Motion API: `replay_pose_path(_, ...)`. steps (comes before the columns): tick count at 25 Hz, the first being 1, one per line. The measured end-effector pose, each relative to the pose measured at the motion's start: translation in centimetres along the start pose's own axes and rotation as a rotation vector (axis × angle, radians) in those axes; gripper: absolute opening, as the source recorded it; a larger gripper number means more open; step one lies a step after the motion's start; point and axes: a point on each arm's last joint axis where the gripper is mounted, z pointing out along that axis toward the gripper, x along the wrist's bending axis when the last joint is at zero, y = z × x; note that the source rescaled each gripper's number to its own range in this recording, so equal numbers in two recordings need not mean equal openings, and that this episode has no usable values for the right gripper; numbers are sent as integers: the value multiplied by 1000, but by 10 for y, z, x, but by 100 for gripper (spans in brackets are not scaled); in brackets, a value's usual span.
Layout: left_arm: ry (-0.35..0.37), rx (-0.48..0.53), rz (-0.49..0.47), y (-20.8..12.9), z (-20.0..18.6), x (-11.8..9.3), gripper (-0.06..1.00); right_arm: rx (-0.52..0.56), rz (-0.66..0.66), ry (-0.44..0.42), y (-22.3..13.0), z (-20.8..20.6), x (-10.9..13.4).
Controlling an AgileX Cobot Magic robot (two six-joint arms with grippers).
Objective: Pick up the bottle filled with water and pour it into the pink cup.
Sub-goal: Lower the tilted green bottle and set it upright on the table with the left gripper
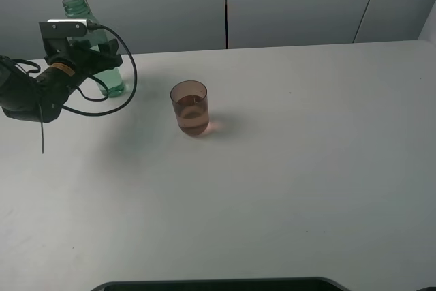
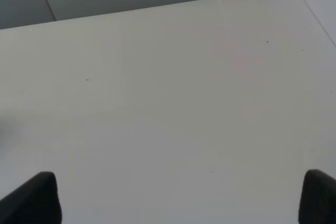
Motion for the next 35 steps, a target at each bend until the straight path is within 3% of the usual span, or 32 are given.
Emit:
replay_pose_path(7, -34, 8, 11, -1, 0, -3, 1, 0, 0, 0, 0, 0, 0)
replay_pose_path(8, -44, 7, 16, -1, 0, -4, 20, 0, 0, 0, 0, 0, 0)
replay_pose_path(9, -56, -2, 20, 0, 0, -5, 59, 0, 0, 0, 0, 0, 0)
replay_pose_path(10, -67, -8, 24, 1, 0, -6, 80, 0, 0, 0, 0, 0, 0)
replay_pose_path(12, -87, -13, 32, 1, 0, -8, 94, 0, 0, 0, 0, 0, 0)
replay_pose_path(23, -109, -18, 29, 4, 0, -10, 97, 0, 0, 0, 0, 0, 0)
replay_pose_path(35, -113, -70, 41, 72, -6, -15, 100, 0, 0, 0, 0, 0, 0)
